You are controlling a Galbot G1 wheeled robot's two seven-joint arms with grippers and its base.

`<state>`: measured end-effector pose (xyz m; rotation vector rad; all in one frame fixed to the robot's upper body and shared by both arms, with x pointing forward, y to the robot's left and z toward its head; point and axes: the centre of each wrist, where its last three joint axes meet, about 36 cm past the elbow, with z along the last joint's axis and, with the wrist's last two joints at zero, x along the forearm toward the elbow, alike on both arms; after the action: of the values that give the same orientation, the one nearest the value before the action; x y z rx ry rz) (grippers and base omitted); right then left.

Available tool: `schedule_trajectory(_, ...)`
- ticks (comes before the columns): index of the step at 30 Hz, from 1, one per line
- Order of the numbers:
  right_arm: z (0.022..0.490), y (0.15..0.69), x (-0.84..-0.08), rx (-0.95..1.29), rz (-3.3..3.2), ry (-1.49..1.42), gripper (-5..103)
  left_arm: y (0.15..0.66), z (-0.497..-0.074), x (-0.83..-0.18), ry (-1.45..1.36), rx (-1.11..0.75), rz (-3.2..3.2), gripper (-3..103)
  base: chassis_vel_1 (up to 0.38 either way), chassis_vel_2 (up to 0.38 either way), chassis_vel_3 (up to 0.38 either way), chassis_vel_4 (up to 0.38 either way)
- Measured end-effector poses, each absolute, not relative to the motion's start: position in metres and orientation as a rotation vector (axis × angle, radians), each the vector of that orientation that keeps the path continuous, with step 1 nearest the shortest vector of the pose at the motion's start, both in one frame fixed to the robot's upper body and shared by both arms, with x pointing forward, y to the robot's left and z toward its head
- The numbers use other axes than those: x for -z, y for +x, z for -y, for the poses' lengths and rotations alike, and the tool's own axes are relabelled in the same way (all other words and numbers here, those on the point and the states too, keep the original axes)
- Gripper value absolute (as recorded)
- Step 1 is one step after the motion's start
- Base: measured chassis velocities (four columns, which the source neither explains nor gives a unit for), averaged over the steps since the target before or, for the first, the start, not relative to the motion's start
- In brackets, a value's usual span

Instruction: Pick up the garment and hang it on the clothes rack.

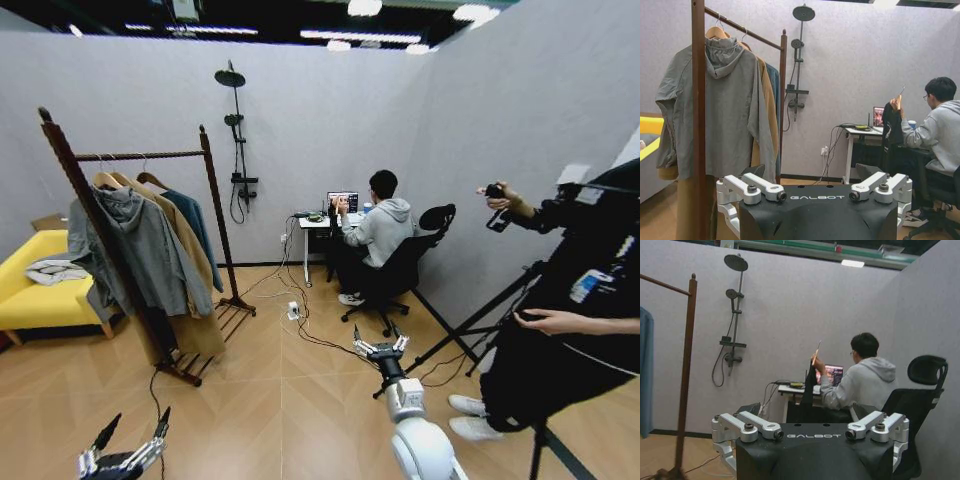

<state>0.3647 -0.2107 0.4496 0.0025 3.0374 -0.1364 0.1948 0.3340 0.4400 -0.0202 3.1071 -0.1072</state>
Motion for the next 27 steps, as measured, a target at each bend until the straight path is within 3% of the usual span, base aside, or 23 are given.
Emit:
schedule_trajectory(6,0.22,0.35,-0.448,0.063,-3.152,-0.094,100,0.195,-0.334,-0.44,-0.02,0.107,-3.107,100,0.0,0.0,0.0,0.0)
schedule_trajectory(27,0.268,0.327,-0.458,0.079,-3.078,0.003,100,0.195,-0.334,-0.44,-0.02,0.107,-3.107,100,0.0,0.0,0.0,0.0)
